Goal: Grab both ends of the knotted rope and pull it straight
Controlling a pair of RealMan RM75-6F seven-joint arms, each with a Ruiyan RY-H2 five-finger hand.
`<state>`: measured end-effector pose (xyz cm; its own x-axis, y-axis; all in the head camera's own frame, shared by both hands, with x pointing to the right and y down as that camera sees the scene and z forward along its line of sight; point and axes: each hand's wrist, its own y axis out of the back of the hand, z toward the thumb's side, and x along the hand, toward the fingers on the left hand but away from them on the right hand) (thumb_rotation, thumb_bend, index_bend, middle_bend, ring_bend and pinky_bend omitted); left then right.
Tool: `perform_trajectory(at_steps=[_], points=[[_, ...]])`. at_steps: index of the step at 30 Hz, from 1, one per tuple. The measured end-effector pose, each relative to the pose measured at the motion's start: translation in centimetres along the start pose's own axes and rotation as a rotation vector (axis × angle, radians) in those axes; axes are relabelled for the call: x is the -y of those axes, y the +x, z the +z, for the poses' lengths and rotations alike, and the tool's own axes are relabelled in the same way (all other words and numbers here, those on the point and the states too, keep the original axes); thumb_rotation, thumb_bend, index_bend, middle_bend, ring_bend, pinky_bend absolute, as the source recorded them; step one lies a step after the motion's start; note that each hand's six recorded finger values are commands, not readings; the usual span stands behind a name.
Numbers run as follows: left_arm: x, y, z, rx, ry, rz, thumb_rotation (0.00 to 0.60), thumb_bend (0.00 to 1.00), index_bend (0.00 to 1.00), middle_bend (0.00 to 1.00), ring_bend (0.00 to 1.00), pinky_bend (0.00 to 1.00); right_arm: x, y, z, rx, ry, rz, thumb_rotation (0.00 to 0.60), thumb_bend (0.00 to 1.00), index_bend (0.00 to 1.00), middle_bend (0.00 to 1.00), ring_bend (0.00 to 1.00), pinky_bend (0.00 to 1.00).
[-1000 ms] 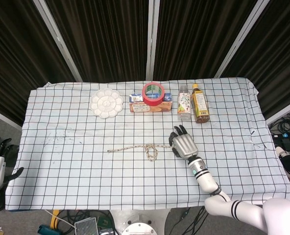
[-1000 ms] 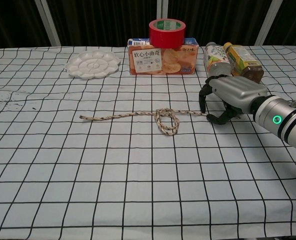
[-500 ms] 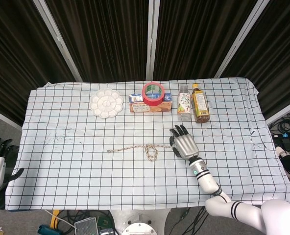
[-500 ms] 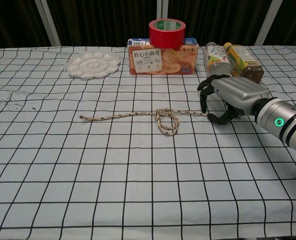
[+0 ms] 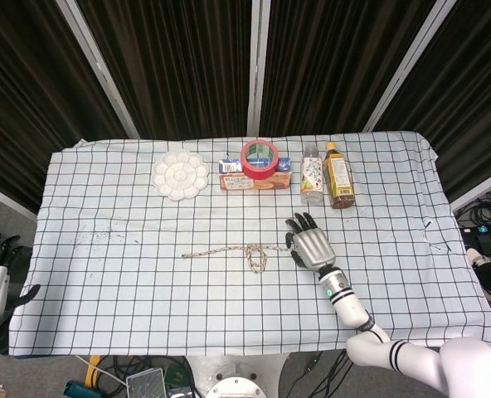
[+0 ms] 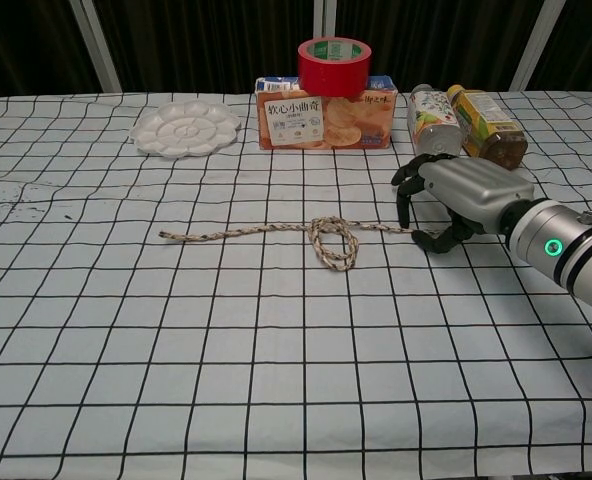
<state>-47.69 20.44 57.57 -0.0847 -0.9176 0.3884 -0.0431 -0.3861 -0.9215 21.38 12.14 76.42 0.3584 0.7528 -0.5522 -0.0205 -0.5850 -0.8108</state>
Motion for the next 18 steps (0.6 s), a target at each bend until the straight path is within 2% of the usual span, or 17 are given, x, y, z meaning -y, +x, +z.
perform_trajectory(at_steps=[5, 13, 18], points=[[-0.03, -0.01, -0.03, -0.001, 0.0, 0.001, 0.6, 0.14, 0.27, 0.13, 0.0, 0.0, 0.19, -0.06, -0.09, 0.005, -0.002, 0.003, 0.6, 0.38, 0.49, 0.15, 0.0, 0.0], [0.0, -0.04, -0.05, 0.0, 0.0, 0.002, 0.6, 0.14, 0.27, 0.13, 0.0, 0.0, 0.08, -0.1, -0.17, 0.008, -0.007, -0.009, 0.6, 0.41, 0.58, 0.18, 0.0, 0.0], [0.05, 0.04, -0.04, 0.001, 0.001, 0.0, 0.6, 0.14, 0.27, 0.13, 0.0, 0.0, 0.29, -0.18, -0.28, 0.015, -0.002, -0.002, 0.6, 0.41, 0.6, 0.18, 0.0, 0.0]])
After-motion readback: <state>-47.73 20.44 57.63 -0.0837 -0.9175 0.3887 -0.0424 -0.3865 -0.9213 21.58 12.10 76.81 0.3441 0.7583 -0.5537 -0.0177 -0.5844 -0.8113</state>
